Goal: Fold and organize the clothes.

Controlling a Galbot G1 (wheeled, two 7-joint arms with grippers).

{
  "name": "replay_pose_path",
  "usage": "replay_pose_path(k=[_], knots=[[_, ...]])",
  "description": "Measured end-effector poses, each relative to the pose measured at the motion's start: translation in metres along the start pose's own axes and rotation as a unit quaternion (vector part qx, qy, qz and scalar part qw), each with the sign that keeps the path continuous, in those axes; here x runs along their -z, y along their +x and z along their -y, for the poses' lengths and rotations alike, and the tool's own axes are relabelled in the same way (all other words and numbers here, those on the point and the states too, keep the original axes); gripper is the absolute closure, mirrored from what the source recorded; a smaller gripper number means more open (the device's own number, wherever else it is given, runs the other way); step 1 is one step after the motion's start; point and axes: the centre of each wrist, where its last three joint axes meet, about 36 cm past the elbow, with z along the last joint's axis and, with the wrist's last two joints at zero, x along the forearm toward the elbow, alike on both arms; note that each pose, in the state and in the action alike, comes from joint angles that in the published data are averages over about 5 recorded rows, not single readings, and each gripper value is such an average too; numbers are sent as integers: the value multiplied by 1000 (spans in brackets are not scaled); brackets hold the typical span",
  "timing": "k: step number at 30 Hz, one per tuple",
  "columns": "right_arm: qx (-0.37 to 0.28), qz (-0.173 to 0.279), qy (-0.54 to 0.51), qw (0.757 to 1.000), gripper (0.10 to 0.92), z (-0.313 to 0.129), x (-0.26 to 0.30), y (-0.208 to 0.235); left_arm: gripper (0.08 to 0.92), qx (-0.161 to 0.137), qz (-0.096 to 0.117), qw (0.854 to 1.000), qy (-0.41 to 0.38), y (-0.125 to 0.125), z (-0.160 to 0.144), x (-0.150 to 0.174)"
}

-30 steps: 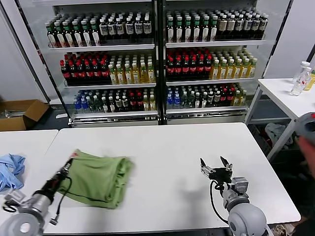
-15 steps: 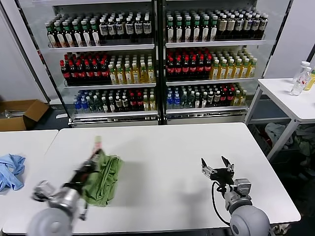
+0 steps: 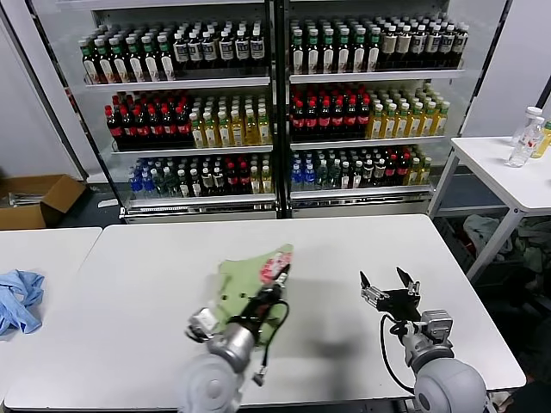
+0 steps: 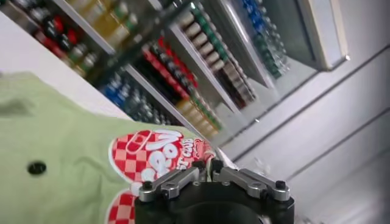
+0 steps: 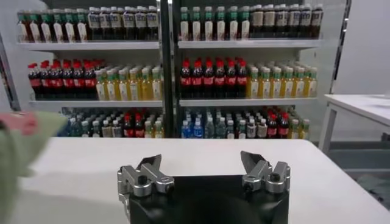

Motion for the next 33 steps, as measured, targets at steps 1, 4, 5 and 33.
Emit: replay_pose_path(k=[1, 4, 5, 33], knots=[[0, 1, 1, 1000, 200, 0, 0, 0, 893, -3, -5, 1000, 2, -5, 2, -4], [-1, 3, 3, 1000, 200, 2, 2, -1, 875, -9, -17, 1000, 4, -18, 4, -14], [-2, 3, 4, 1000, 200, 3, 3, -1, 861, -9, -20, 1000, 2, -22, 3, -17], [33, -86, -43, 995, 200, -35, -43, -44, 179, 82, 60, 984, -146, 57, -27, 3]])
